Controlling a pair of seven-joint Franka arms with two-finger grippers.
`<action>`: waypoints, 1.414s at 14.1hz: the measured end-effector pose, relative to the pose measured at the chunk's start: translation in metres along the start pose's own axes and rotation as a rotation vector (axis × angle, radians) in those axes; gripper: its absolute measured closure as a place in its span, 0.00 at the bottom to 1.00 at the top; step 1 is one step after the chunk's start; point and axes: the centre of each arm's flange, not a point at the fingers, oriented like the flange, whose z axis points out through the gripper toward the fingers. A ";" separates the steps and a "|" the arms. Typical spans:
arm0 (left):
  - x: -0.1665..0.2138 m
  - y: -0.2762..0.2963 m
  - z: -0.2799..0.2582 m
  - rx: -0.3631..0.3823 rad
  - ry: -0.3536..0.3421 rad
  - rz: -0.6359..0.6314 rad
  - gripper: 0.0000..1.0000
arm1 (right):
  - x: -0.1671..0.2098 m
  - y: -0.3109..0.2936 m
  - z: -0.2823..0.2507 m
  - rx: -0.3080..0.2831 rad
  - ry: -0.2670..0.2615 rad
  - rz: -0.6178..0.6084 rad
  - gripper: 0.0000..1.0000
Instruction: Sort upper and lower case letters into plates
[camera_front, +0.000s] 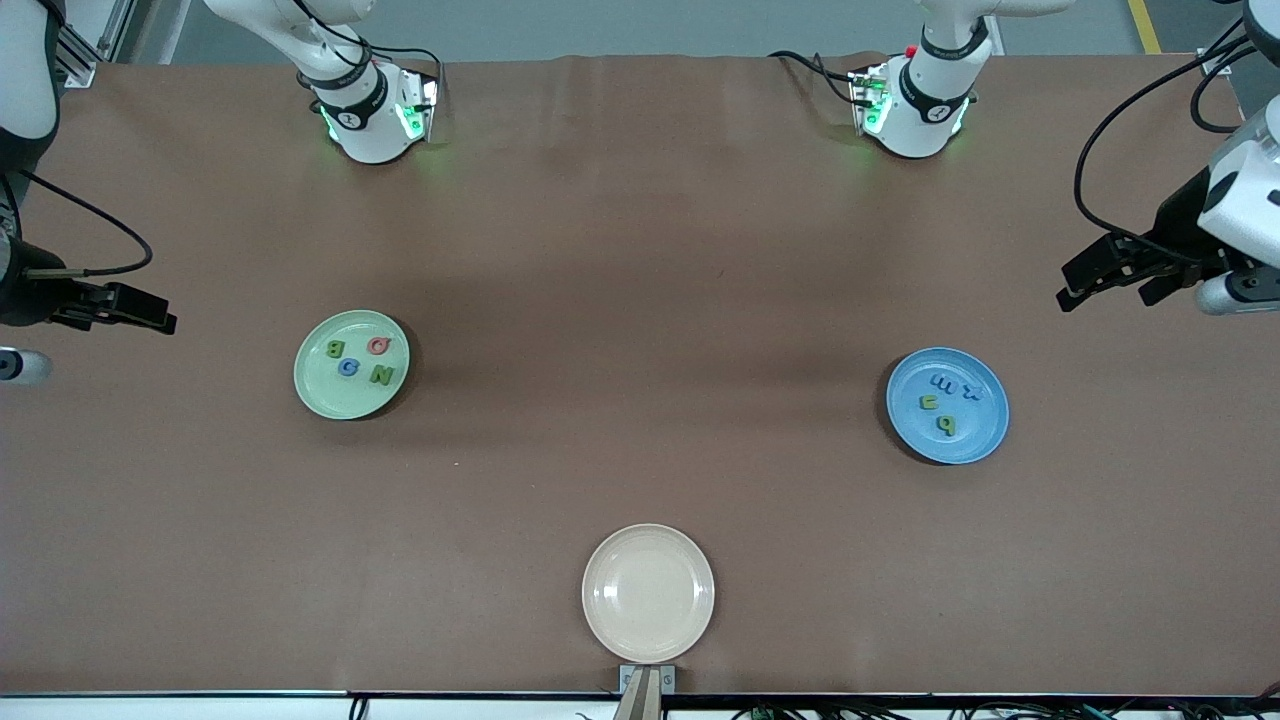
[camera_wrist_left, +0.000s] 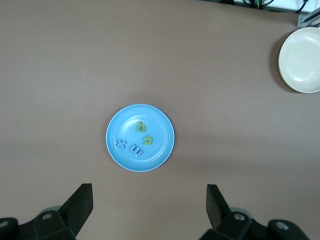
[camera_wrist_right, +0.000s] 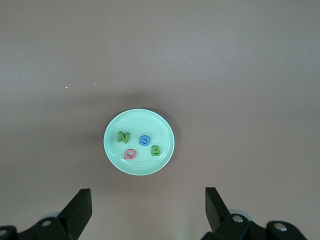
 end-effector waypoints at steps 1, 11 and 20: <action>0.001 0.000 -0.005 -0.002 0.011 0.001 0.00 | 0.000 0.001 -0.002 0.000 0.005 0.001 0.00; -0.002 -0.006 -0.043 0.025 -0.017 0.080 0.00 | -0.006 -0.005 -0.017 0.005 -0.004 -0.010 0.00; -0.002 -0.009 -0.026 0.034 -0.087 0.074 0.00 | -0.052 -0.015 -0.031 0.007 0.000 -0.030 0.00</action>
